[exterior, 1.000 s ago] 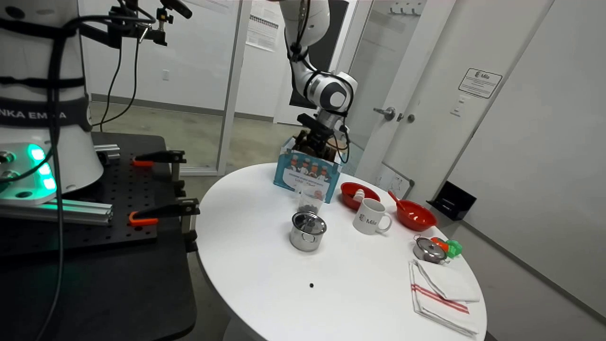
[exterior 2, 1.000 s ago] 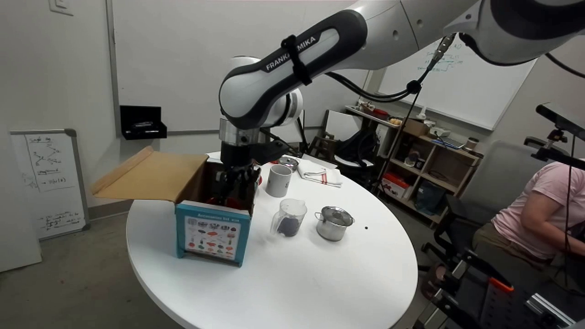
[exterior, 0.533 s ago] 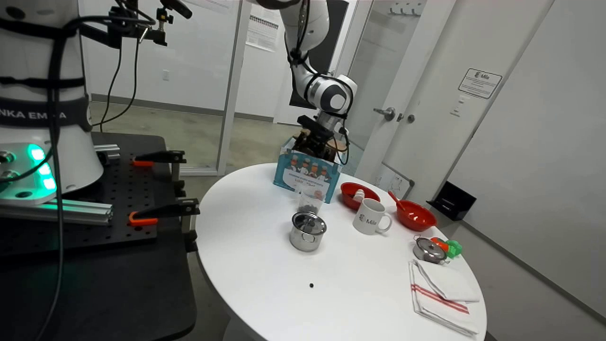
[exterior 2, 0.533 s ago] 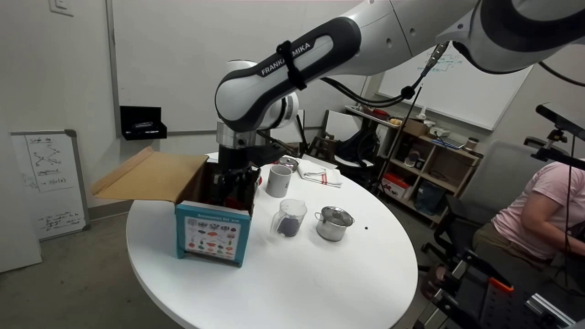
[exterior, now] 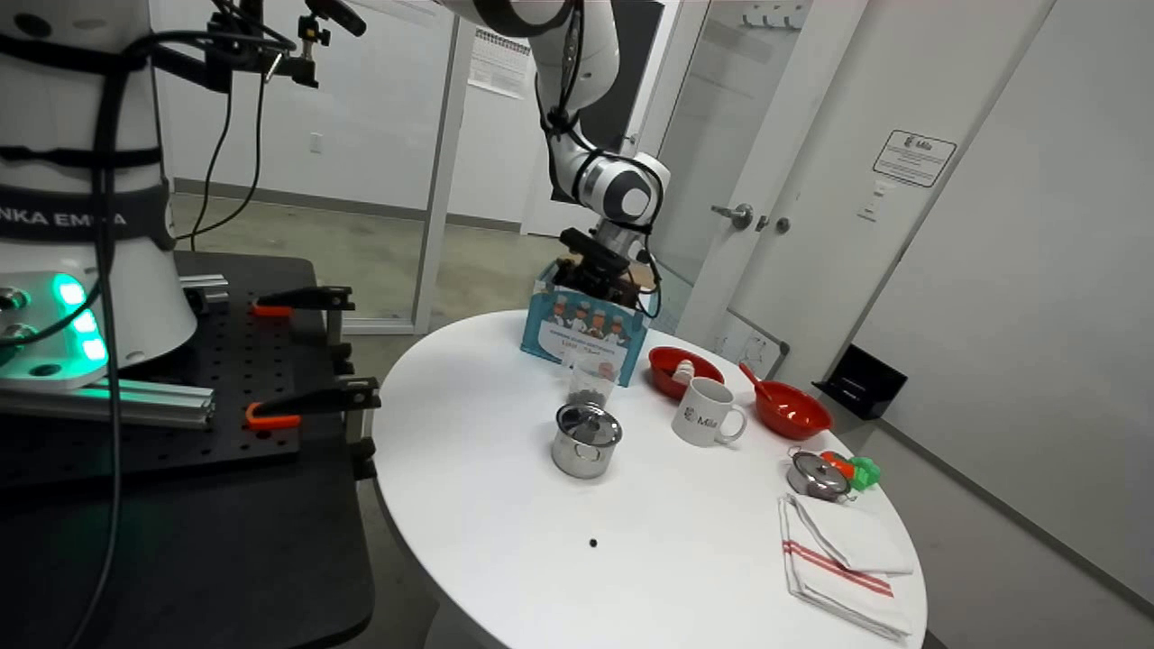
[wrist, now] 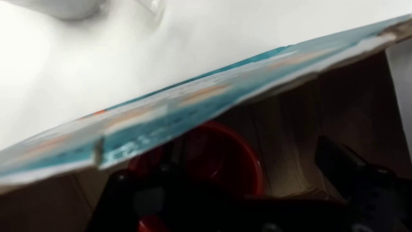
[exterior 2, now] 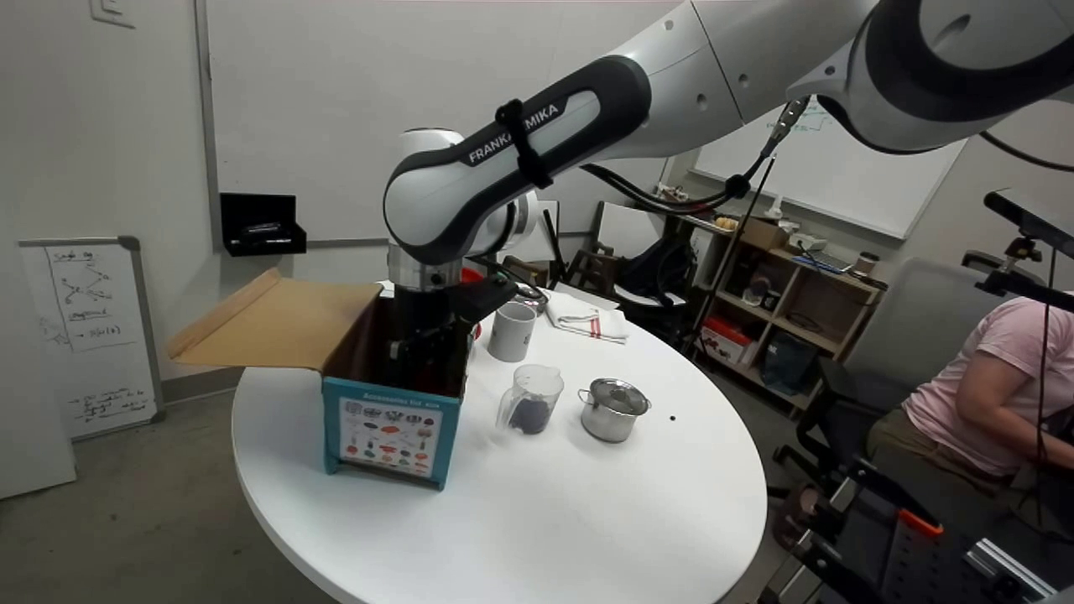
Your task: Pick up the orange cup from the box and put it on the table.
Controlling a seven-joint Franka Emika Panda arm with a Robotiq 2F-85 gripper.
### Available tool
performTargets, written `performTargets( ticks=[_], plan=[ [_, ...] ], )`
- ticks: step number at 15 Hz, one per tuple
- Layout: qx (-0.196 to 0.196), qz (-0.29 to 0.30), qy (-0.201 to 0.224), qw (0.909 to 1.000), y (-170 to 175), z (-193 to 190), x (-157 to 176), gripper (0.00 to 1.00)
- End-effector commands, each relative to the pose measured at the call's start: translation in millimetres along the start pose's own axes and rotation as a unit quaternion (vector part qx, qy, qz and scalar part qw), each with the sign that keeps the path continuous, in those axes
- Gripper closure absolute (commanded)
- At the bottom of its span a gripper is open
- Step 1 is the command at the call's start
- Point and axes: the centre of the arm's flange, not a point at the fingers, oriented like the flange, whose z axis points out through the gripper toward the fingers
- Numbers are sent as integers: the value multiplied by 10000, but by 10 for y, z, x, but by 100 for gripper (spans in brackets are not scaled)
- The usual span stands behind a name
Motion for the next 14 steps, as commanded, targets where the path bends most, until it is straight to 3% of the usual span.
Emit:
performTargets(
  ticks=[1,3,5,14],
  plan=[
    [-237,-476,-122,9985,-82,-52,204,0],
    [-332,-626,-112,9974,-135,-117,237,0],
    [-374,-718,-95,9967,-165,-171,264,26],
    [-282,-728,-151,9968,60,-87,215,93]
  ],
)
